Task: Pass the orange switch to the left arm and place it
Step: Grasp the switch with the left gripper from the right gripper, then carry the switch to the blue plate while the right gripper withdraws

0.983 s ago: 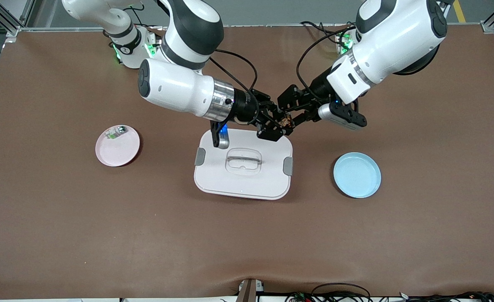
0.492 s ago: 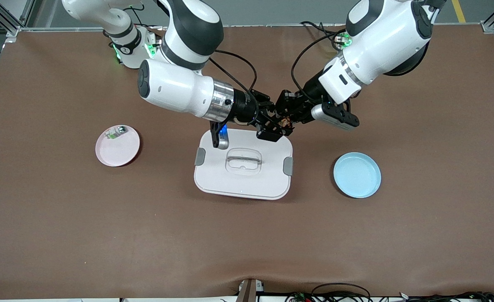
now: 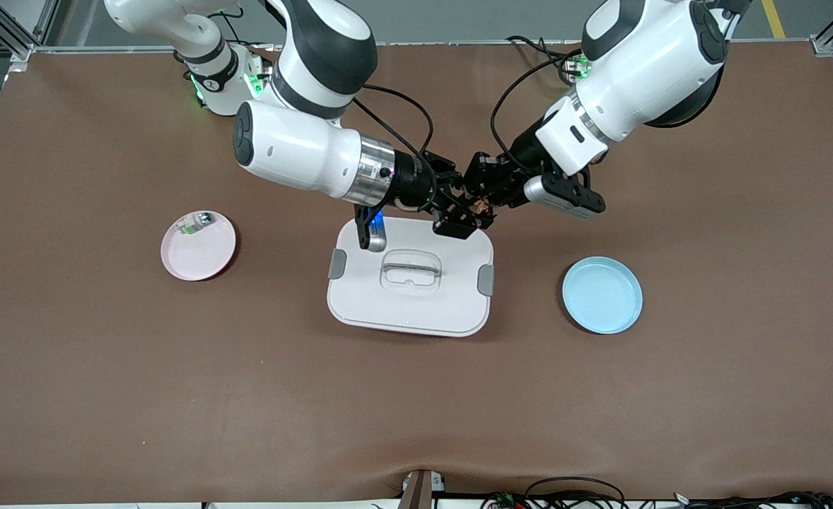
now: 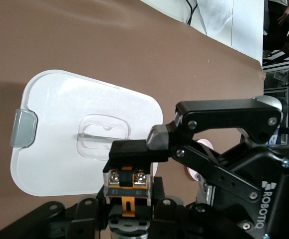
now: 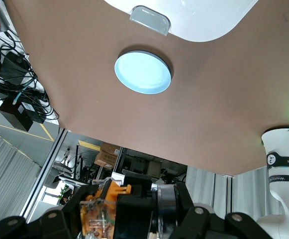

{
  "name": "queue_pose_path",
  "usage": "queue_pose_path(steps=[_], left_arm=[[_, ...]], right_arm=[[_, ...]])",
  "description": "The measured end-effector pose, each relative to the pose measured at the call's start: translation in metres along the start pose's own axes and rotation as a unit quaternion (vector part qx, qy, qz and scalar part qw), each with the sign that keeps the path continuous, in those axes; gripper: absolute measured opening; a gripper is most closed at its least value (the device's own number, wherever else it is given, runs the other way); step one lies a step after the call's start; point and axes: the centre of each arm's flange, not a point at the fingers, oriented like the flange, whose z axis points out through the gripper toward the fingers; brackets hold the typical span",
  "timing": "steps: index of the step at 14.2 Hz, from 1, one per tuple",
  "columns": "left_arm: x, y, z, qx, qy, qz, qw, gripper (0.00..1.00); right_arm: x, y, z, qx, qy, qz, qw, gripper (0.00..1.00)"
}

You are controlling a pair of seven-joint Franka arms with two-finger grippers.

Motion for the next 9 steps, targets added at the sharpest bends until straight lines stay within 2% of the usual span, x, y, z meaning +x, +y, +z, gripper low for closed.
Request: queue_pose_path(steps=[2, 5, 9], left_arm=[[0.0, -0.001, 0.001, 0.005, 0.001, 0.004, 1.0, 0.34], [-0.001, -0.004, 0.004, 0.019, 0.001, 0.013, 1.0, 0.34], [-0.002, -0.011, 0.007, 0.042, 0.0, 0.028, 0.999, 0.34]], right_arm=[[0.0, 0.0, 0.0, 0.0, 0.0, 0.0, 1.0, 0.76], [0.0, -0.002, -0.003, 0.004, 0.0, -0.001, 1.0, 0.99], [0.0, -0.005, -0.008, 0.004, 0.001, -0.001, 1.0, 1.0]])
